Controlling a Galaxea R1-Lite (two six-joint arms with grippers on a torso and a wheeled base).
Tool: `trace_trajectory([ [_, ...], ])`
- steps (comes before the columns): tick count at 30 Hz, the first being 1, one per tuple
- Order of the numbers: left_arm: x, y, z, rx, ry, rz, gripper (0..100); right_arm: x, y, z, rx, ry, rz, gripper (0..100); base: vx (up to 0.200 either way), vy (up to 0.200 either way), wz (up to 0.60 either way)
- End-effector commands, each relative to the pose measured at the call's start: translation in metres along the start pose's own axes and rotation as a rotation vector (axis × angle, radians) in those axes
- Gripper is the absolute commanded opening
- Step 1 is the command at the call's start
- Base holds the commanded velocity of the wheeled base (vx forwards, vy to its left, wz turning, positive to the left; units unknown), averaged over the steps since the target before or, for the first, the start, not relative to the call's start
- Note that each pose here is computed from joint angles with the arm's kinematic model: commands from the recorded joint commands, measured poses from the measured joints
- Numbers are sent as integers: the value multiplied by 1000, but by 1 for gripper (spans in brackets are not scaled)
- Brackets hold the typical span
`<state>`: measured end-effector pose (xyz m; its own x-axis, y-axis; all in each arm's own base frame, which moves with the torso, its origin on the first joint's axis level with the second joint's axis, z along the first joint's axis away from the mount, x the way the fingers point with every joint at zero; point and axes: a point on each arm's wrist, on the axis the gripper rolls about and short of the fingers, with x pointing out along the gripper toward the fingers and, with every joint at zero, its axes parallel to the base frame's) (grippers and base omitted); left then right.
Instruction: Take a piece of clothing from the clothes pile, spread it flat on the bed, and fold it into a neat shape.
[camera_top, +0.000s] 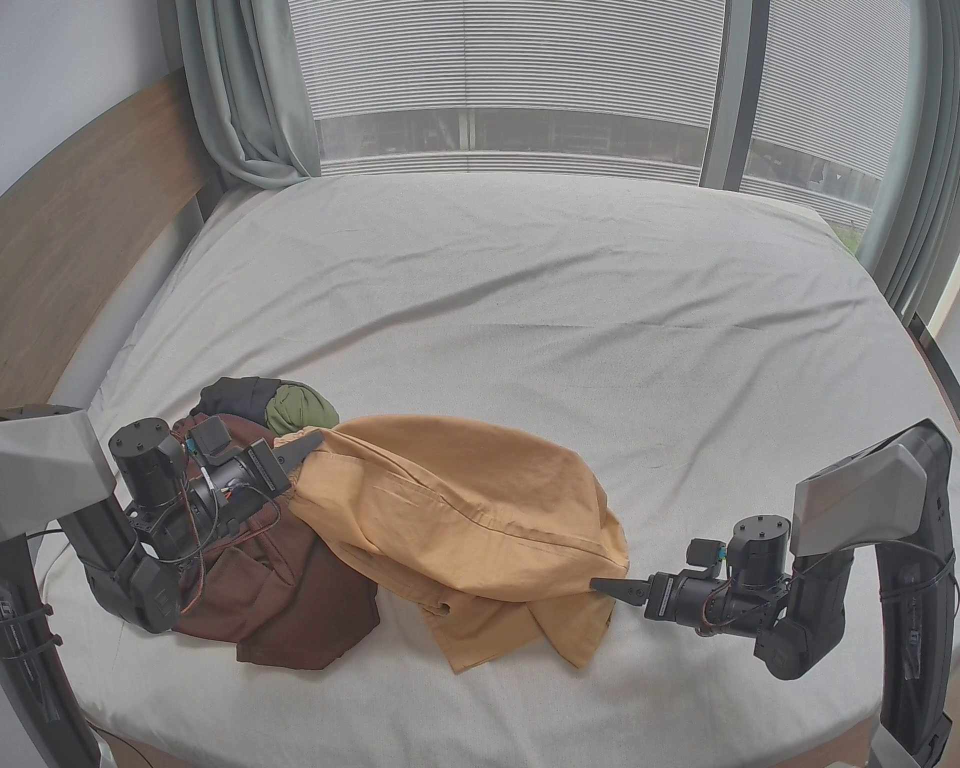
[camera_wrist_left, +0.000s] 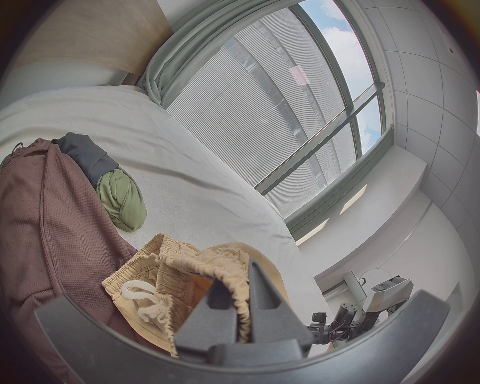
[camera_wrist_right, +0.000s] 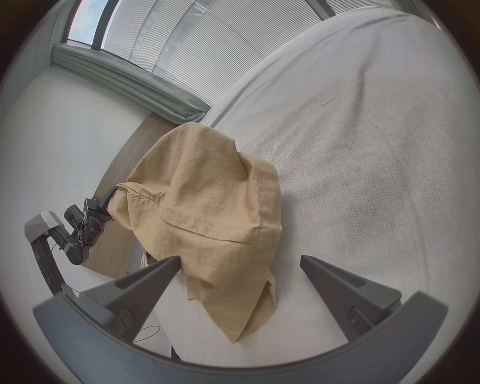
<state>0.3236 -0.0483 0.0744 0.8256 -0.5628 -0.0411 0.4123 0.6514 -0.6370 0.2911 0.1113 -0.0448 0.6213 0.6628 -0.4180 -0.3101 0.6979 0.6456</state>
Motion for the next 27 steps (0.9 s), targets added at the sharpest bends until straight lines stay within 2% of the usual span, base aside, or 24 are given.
trace_trajectory([
  [1, 0, 0, 0, 0, -2, 0, 0, 7, -3, -2, 10, 4, 7, 100, 0, 0, 0],
  [8, 0, 0, 1, 1, -4, 0, 0, 16, -3, 1, 2, -13, 25, 100, 0, 0, 0],
  [14, 0, 3, 4, 3, -17, 5, 0, 25, 7, 2, -4, -15, 68, 100, 0, 0, 0],
  [18, 0, 6, 6, 1, -23, 13, 0, 23, 20, 4, -19, -18, 93, 100, 0, 0, 0],
  [27, 1, 9, 6, -2, -24, 20, 0, -7, 50, 27, -56, -93, 146, 100, 0, 0, 0],
])
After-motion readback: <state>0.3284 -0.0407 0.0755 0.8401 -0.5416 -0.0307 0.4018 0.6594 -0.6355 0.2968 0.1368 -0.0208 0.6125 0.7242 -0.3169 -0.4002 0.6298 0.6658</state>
